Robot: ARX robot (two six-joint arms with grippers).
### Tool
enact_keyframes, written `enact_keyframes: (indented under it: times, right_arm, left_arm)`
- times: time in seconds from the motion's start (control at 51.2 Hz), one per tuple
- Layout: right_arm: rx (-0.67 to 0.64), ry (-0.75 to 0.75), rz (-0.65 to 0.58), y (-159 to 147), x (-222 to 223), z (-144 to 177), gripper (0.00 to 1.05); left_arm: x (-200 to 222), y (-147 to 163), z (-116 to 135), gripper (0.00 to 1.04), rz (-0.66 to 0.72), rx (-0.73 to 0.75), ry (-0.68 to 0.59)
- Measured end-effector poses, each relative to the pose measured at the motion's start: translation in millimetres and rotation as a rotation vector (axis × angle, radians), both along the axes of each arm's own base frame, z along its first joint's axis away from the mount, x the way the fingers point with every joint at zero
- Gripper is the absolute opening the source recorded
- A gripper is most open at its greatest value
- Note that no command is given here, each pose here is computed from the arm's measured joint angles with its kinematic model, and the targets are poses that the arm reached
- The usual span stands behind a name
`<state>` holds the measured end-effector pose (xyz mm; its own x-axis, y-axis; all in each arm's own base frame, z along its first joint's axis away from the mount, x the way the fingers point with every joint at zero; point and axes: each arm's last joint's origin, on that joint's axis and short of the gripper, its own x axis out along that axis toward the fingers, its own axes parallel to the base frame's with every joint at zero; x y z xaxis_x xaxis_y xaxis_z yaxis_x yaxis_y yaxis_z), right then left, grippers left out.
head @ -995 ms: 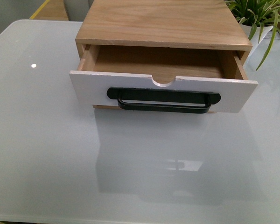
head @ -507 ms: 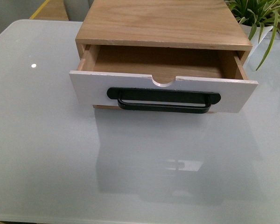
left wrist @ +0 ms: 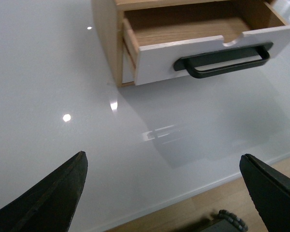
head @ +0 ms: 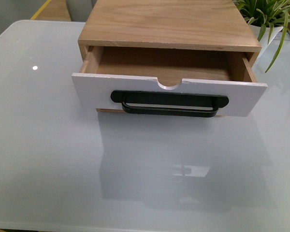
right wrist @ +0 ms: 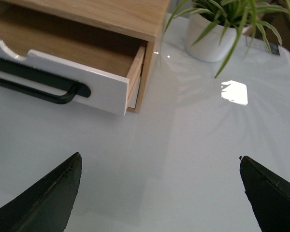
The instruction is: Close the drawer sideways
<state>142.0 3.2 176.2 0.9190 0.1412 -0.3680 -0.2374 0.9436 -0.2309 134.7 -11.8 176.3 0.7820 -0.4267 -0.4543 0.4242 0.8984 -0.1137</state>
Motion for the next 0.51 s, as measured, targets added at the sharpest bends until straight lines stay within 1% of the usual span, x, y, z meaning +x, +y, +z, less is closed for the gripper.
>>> enact_keyframes:
  times: [0.117,0.195,0.371,0.449,0.507]
  right_arm:
    - [-0.172,0.053,0.18,9,30,-7,0.96]
    - [-0.244,0.076,0.245,15,43,-13,0.96]
    - [-0.346,0.121,0.392,28,60,-24,0.96]
    - [-0.402,0.145,0.486,38,68,-33,0.96]
    - [-0.429,0.157,0.529,43,73,-39,0.96]
  left_arm:
    - [31,-8,-2,0.96,-0.145,0.055,-0.019]
    - [45,-12,-9,0.96,-0.218,0.081,-0.008]
    - [65,-22,-25,0.96,-0.352,0.119,0.022]
    - [74,-32,-30,0.96,-0.464,0.134,0.005]
    - [78,-38,-31,0.96,-0.522,0.141,-0.006]
